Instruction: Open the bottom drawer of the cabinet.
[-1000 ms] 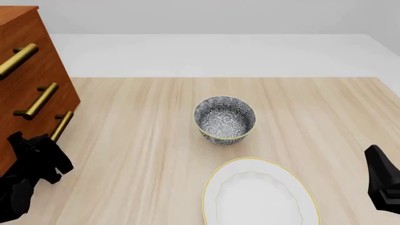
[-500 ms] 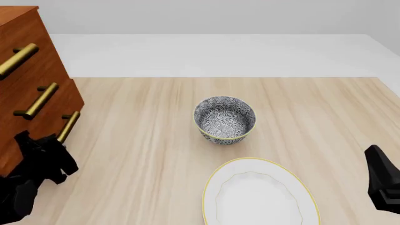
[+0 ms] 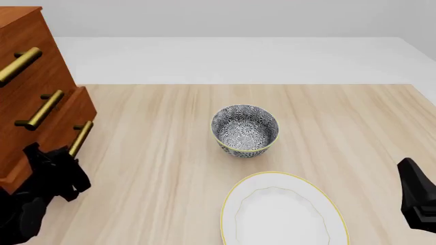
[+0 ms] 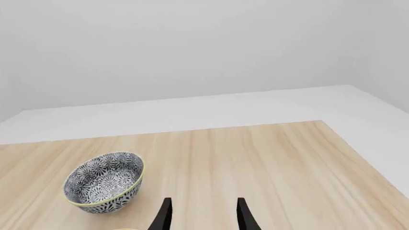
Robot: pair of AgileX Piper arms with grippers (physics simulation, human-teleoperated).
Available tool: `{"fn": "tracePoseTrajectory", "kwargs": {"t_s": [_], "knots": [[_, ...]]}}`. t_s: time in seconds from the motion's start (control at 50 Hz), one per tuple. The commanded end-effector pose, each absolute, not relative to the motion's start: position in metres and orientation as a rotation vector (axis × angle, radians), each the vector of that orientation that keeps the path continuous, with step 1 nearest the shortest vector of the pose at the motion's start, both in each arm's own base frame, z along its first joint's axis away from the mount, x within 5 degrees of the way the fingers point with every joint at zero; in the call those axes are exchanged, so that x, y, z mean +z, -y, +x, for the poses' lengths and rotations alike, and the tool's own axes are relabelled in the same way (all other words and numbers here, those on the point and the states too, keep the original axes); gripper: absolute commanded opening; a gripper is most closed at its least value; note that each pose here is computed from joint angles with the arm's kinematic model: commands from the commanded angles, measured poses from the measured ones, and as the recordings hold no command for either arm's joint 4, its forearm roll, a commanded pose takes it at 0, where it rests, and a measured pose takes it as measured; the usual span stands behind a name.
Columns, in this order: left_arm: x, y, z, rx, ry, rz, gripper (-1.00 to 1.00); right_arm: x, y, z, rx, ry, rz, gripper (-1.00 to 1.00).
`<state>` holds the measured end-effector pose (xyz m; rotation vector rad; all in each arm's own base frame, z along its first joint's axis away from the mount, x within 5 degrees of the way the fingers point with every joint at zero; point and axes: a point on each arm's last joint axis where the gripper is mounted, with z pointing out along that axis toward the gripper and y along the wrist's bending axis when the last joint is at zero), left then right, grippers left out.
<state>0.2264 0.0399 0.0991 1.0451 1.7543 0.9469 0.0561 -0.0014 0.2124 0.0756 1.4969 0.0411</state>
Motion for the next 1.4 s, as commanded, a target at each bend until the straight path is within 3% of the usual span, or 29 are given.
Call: {"fn": "tracePoseTrajectory", "kwargs": {"t_s": [0.02, 1.4], "knots": [[0.094, -0.015, 0.242, 0.879, -1.661, 1.142, -1.0, 0.212, 0.001, 0.056, 0.039, -1.499, 0.076, 1.0], [0.098, 0.068, 0.257, 0.705, -1.37, 1.332, -1.0, 0.213, 0.002, 0.056, 0.04, -1.502, 0.08, 1.0]]}}
